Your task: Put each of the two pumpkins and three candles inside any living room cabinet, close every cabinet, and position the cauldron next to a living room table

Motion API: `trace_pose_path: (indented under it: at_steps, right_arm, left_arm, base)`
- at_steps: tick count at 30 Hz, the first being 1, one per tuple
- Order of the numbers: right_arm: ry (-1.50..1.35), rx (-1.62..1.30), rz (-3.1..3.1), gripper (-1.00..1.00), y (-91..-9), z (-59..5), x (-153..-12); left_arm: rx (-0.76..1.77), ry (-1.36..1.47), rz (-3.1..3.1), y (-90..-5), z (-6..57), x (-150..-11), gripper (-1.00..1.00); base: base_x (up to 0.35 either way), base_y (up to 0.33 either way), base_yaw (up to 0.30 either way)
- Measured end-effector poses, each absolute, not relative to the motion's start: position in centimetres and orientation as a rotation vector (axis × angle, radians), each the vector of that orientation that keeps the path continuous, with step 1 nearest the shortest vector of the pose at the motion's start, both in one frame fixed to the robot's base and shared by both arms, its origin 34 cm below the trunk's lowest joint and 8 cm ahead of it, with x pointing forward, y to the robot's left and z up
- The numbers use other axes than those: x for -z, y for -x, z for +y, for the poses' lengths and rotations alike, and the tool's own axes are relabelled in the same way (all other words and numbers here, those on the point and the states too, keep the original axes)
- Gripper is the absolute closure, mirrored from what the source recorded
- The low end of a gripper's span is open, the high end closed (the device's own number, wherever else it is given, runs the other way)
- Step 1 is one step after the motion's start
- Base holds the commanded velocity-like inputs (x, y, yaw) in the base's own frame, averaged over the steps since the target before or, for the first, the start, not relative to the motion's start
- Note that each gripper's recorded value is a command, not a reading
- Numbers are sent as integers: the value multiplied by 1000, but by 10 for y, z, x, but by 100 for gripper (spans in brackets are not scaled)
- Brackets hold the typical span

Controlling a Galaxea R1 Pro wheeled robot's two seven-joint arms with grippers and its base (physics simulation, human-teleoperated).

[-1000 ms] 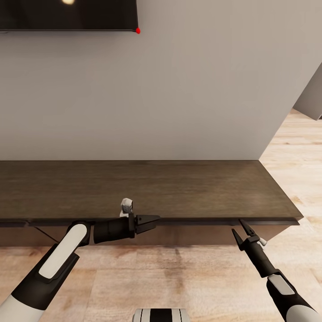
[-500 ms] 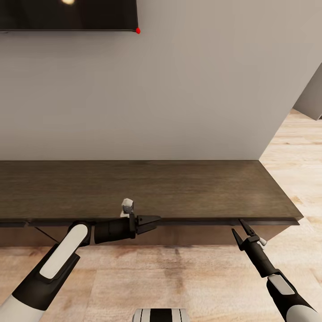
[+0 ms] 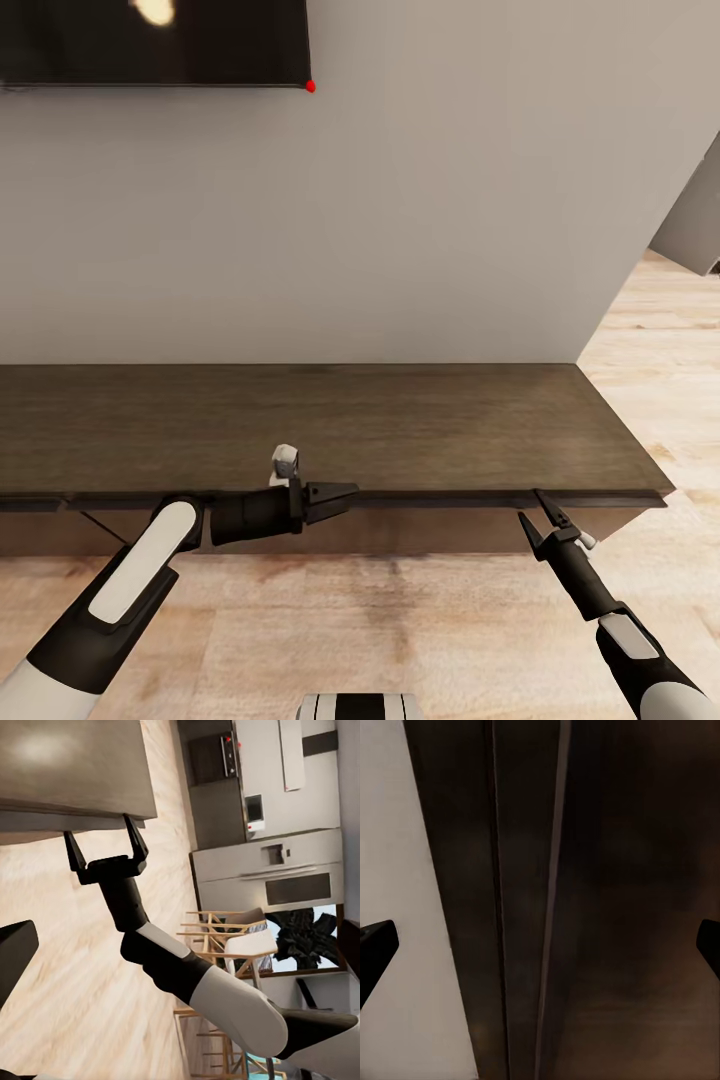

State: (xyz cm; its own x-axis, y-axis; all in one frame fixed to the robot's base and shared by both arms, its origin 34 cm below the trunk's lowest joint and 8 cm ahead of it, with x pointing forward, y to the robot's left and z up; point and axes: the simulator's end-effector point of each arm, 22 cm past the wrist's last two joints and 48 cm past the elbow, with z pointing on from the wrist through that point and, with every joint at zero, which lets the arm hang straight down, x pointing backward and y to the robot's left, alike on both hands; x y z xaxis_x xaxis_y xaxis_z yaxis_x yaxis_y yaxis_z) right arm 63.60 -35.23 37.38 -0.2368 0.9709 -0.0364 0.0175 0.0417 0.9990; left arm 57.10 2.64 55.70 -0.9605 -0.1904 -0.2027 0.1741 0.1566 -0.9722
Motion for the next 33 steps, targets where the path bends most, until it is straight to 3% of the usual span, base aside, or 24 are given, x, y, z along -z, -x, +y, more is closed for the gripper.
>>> trace_pose_path:
  at_steps: [24, 25, 33]
  right_arm:
    - [-1074, -1344, 1417, -100, -636, -351, -374]
    - [-1074, -1344, 1417, 100, -636, -351, -374]
    - [-1067, -1321, 1440, 100, -635, -351, -369]
  left_arm:
    - [1874, 15, 2160, -571, 27, -557, -100]
    - [1874, 15, 2160, -571, 27, -557, -100]
    - [1875, 16, 2160, -571, 26, -557, -100]
  base:
    - [6, -6, 0]
    - [0, 0, 0]
    - [0, 0, 0]
